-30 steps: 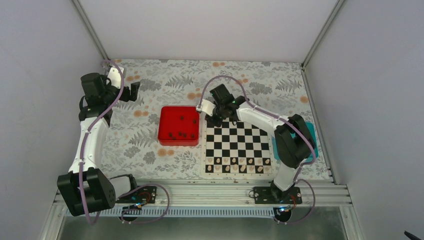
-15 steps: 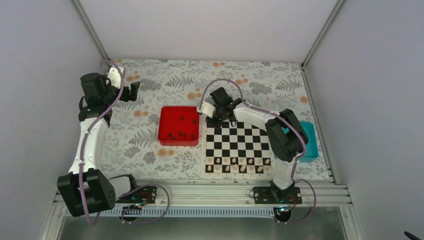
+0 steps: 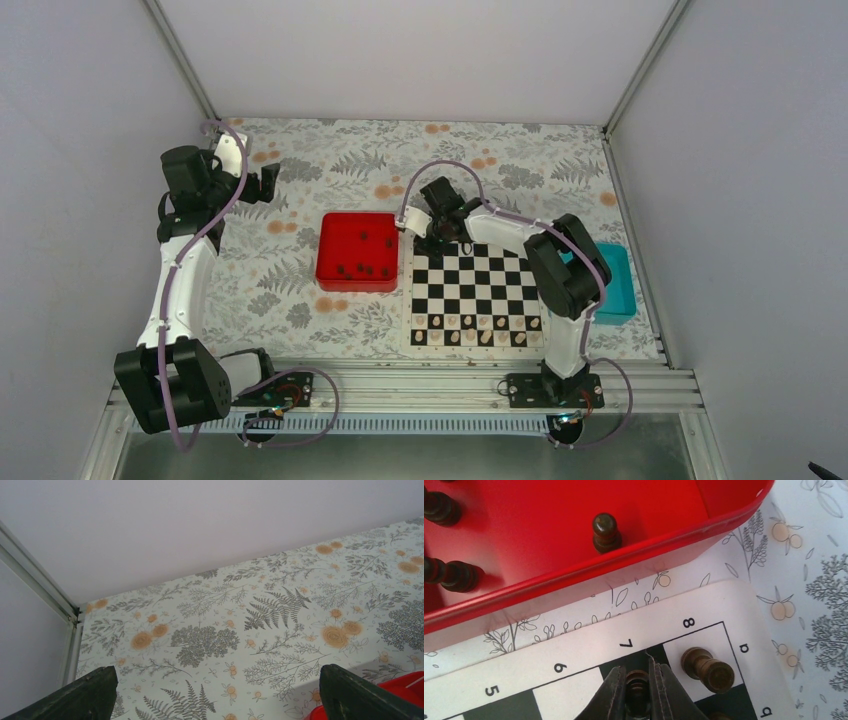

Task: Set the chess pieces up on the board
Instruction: Place the chess piece on the chessboard, then pick up the chess piece from the storage box, then place the chess piece on the chessboard, then adjust the storage box at the center of the board.

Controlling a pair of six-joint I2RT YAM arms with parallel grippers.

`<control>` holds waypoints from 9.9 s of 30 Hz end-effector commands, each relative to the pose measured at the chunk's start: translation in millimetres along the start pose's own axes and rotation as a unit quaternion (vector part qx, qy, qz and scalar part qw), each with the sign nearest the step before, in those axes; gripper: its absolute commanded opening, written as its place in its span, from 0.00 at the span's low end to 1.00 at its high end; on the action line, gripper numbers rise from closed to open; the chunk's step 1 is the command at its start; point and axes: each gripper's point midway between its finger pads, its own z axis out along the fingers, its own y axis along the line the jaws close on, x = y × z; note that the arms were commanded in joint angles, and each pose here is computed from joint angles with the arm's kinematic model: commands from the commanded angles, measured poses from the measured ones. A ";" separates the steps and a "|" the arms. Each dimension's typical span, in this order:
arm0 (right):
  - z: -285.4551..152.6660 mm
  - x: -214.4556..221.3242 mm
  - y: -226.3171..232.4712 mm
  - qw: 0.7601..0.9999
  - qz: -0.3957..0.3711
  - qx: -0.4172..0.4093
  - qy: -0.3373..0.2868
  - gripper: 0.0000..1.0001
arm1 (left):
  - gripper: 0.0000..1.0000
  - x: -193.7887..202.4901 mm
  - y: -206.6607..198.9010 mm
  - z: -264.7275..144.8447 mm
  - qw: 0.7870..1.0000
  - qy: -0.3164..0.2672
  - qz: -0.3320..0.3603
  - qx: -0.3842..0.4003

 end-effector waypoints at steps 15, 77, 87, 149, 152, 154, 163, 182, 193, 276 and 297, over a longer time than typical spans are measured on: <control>19.0 21.0 -7.4 1.000 0.012 0.008 0.026 0.05 | 1.00 -3.2 -1.0 -3.0 1.000 -0.006 0.002 0.005; 69.1 -124.9 20.9 0.994 -0.113 -0.005 -0.013 0.49 | 1.00 0.4 6.8 -5.4 1.000 -0.006 -0.002 -0.002; 84.5 -117.9 22.2 0.993 -0.116 -0.011 -0.005 0.45 | 1.00 2.0 9.1 -6.2 1.000 -0.006 -0.004 -0.003; -9.1 36.2 -10.9 0.998 0.047 -0.040 0.025 0.05 | 1.00 -1.2 7.2 -7.4 1.000 -0.008 -0.006 0.005; -7.4 36.6 -11.0 0.998 0.047 -0.039 0.025 0.05 | 1.00 -1.4 7.1 -7.6 1.000 -0.008 -0.006 0.005; -5.3 38.2 -11.8 0.998 0.048 -0.038 0.029 0.05 | 1.00 -0.7 7.2 -7.3 1.000 -0.007 -0.006 0.005; 4.2 43.0 -12.8 0.997 0.051 -0.040 0.038 0.06 | 1.00 -1.4 7.0 -7.7 1.000 -0.009 -0.006 0.005; -57.9 -9.0 -17.4 0.998 0.041 -0.033 -0.027 0.29 | 1.00 0.1 8.3 -7.2 1.000 -0.007 -0.007 0.003; -74.9 -99.9 -3.7 0.997 -0.040 -0.027 -0.053 0.40 | 1.00 -1.7 7.9 -8.1 1.000 -0.009 -0.005 0.003; -20.0 -107.6 30.8 0.978 -0.161 0.029 0.132 0.50 | 1.00 -4.1 -3.2 -3.3 0.998 -0.010 0.011 0.053; -31.2 -23.4 73.6 0.984 -0.095 -0.048 0.146 0.04 | 0.02 68.2 -63.0 150.7 0.966 0.202 0.107 0.123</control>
